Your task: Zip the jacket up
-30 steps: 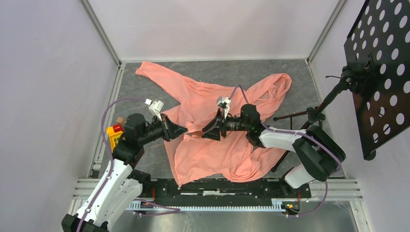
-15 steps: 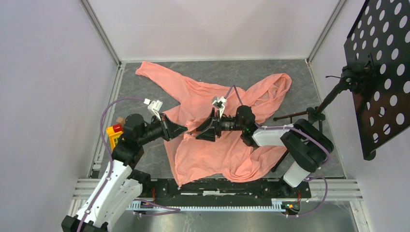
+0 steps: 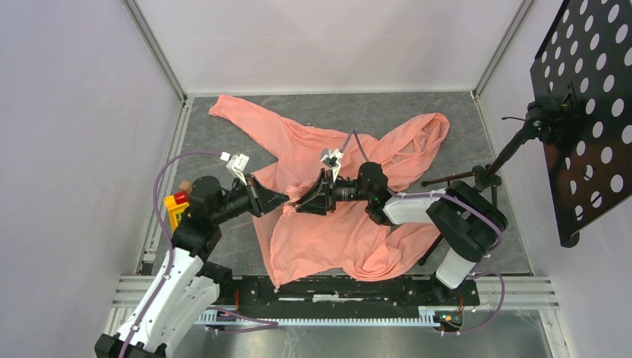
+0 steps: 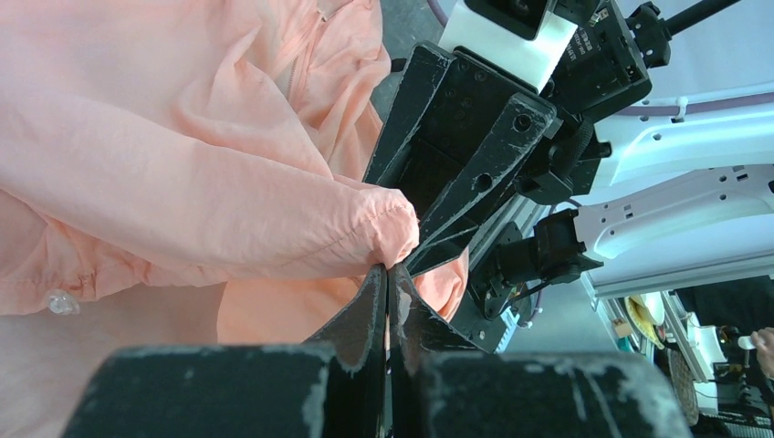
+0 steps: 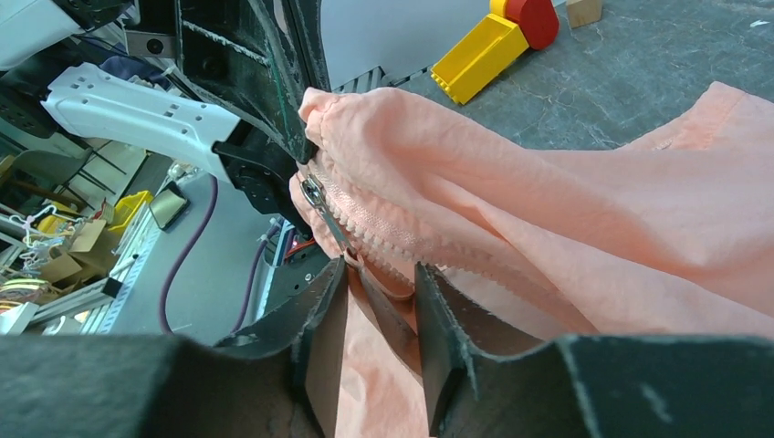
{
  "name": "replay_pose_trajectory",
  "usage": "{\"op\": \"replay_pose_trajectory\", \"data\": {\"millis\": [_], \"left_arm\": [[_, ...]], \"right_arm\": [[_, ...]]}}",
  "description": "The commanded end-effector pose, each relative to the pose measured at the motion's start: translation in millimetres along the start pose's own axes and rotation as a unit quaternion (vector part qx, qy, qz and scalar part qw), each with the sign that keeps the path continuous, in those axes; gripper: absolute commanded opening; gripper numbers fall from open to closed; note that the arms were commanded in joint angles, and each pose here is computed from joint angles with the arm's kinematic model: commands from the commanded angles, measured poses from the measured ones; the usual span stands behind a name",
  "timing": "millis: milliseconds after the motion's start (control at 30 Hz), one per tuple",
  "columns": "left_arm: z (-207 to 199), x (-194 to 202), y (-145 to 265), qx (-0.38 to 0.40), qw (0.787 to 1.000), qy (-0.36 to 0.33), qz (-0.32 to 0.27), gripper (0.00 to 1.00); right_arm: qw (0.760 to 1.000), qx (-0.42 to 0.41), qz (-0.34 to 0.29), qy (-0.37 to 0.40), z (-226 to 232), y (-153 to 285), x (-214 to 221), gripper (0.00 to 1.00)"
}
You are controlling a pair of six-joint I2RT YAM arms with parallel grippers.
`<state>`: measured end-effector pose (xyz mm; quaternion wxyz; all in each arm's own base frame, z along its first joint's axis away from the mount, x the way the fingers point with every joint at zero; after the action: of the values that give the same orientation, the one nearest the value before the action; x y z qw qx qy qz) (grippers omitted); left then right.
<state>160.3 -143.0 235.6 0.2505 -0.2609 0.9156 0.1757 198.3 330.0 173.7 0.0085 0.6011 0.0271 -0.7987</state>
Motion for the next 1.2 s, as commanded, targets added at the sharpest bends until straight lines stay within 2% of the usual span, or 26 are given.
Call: {"op": "replay_pose_trajectory", "data": {"millis": [0,300,533,633,800,867,967,1067,1167], "left_arm": [[-8,-4,2,0.016,1.0,0.003,-0.014,0.02],[-3,-3,6,-0.01,1.0,0.005,-0.022,0.02],[-3,-3,5,-0.006,1.0,0.009,-0.021,0.02],[-3,-2,5,-0.004,1.0,0.011,-0.02,0.02],[-5,-2,6,-0.002,1.0,0.011,-0.021,0.02],[-5,-2,6,-0.003,1.0,0.01,-0.02,0.02],[-3,-2,7,-0.014,1.0,0.013,-0.022,0.02],[6,-4,10,-0.062,0.997,0.023,-0.04,0.02],[18,-5,16,-0.118,0.991,0.027,-0.064,0.02]], "right_arm": [[0.999,-0.001,-0.018,0.039,-2,-5,-16,0.36],[0.998,0.036,0.014,0.059,-7,0,-12,0.28],[0.998,0.028,0.004,0.06,-3,1,-17,0.29],[0.998,0.022,-0.001,0.06,-2,0,-19,0.33],[0.998,0.009,-0.011,0.057,0,-2,-22,0.32],[0.998,0.008,-0.013,0.057,0,-2,-22,0.27],[0.998,0.02,-0.008,0.055,-2,-2,-21,0.11],[0.996,0.07,0.031,0.052,-16,2,-14,0.01],[0.987,0.13,0.088,0.041,-32,12,-1,0.0]]}}
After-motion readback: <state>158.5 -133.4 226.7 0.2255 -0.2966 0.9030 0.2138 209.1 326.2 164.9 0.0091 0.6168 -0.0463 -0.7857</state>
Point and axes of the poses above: each gripper's point midway between its finger pads, its own y axis back along the fingers, its own z axis along the line the jaws close on, x = y × z, the point moved 6 cm from there along y, back along the fingers, and after that the axes turned 13 degrees about y, right-handed, at the moved point
